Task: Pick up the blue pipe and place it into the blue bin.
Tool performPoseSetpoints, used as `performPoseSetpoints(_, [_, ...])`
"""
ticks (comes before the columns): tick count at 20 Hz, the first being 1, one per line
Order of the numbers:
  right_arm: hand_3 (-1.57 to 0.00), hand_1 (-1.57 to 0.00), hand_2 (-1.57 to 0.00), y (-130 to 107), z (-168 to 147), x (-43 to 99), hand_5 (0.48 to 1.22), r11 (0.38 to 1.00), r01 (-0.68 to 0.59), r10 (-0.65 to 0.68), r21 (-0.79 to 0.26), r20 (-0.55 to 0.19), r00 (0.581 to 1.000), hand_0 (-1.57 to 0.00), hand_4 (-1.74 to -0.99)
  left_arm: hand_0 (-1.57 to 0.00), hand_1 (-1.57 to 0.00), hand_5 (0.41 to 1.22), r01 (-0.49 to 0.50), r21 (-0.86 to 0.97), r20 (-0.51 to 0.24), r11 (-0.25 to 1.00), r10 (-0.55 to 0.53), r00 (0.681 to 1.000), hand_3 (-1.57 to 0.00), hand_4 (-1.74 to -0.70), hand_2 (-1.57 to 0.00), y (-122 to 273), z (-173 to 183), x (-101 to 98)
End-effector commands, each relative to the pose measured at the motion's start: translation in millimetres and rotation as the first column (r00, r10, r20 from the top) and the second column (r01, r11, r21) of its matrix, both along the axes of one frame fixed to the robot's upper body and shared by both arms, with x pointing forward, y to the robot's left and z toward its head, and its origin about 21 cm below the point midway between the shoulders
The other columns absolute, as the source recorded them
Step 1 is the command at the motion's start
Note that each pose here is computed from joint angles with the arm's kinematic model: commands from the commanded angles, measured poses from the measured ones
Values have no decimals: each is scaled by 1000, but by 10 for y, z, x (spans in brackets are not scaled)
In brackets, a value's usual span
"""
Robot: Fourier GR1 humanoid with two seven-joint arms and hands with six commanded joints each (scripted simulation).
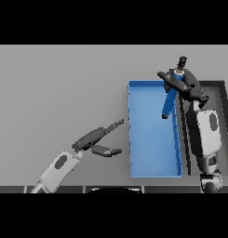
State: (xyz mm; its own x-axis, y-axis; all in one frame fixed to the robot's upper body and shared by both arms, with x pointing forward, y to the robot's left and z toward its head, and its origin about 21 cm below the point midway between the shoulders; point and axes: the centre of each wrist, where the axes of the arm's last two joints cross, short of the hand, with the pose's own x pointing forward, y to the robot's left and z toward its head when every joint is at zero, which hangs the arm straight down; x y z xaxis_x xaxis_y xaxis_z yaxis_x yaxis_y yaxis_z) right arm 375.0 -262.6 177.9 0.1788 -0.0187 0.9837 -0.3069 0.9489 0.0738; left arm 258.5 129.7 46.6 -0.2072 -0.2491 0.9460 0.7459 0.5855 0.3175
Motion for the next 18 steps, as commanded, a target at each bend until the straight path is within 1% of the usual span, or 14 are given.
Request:
performPoseSetpoints(1, [-1571, -1571, -1571, -33, -66, -43, 1221, 999, 37, -37, -10, -38, 999, -1571, -1499, 1, 1, 470, -5, -2, 2, 1000, 5, 1000, 1, -827, 1, 8, 7, 17])
performPoseSetpoints(2, [-1571, -1571, -1571, -57, -153, -55, 1221, 997, 65, -67, -35, -75, 995, -1571, -1499, 1, 1, 470, -4, -4, 4, 1000, 4, 1000, 1, -829, 1, -34, 34, 20])
performPoseSetpoints(3, [-1351, -1571, -1571, -62, -241, -90, 1221, 995, 72, -78, -65, -103, 992, -1571, -1548, 1, 1, 470, -2, 1, 2, 1000, 2, 1000, 1, -828, 1, -34, 31, 19])
performPoseSetpoints(4, [-1080, -1571, -1571, -85, -343, -142, 1221, 994, 70, -81, -84, -130, 988, -1571, -1586, 1, 1, 470, -7, 4, 5, 1000, 7, 1000, 1, -826, 1, -13, 11, 5])
performPoseSetpoints(5, [-1178, -1571, -1571, -84, -426, -144, 1221, 990, 63, -83, -129, -160, 984, -1571, -1569, 1, 1, 471, -8, 11, -3, 1000, 8, 1000, 1, -827, 1, -43, -7, 3])
performPoseSetpoints(8, [-693, -1571, -1571, -43, -675, -244, 1205, 982, 42, -88, -184, -248, 965, -1571, -1653, 1, 1, 475, -2, 10, 3, 1000, 2, 1000, 1, -826, 1, -48, 29, -23])
performPoseSetpoints(10, [-1009, -1571, -1571, -23, -838, -299, 1199, 975, 56, -128, -216, -333, 934, -1571, -1583, 1, 1, 474, -6, 10, -6, 1000, 6, 1000, 1, -827, 1, -60, 8, -27])
performPoseSetpoints(11, [-807, -1382, -1333, -24, -892, -305, 1190, 975, 68, -146, -210, -384, 912, -1465, -1534, 1, 1, 474, -7, 7, 2, 1000, 7, 1000, 1, -829, 1, -43, 33, -9])
performPoseSetpoints(12, [-646, -1106, -1066, -25, -921, -314, 1178, 977, 61, -145, -205, -421, 895, -1172, -1477, 1, 1, 476, -2, -1, 6, 1000, 2, 1000, 1, -830, 1, -60, 67, -8])
performPoseSetpoints(13, [-516, -884, -853, -28, -923, -279, 1159, 979, 61, -145, -195, -453, 880, -937, -1404, 1, 1, 476, 1, -1, 1, 1000, -1, 1000, 1, -829, 1, -66, 41, -22])
performPoseSetpoints(14, [-413, -707, -682, -30, -951, -263, 1172, 978, 57, -150, -202, -480, 864, -749, -1344, 1, 1, 476, 1, 9, -4, 1000, -1, 1000, 1, -828, 1, -67, 24, -28])
performPoseSetpoints(15, [-330, -566, -545, 1, -937, -250, 1182, 978, 43, -140, -202, -495, 858, -599, -1302, 1, 1, 476, -8, 7, -2, 1000, 8, 1000, 1, -828, 1, -66, 14, -43])
performPoseSetpoints(17, [-211, -362, -349, 32, -886, -288, 1091, 964, -59, -75, -261, -474, 878, -383, -1234, 1, 1, 477, -13, -4, 4, 1000, 13, 1000, 1, -827, 1, -65, 69, -9])
performPoseSetpoints(18, [-169, -289, -279, 70, -865, -329, 1044, 945, -106, -39, -309, -428, 903, -306, -1215, 1, 1, 477, -11, -5, 4, 1000, 11, 1000, 1, -829, 1, -47, 72, -14])
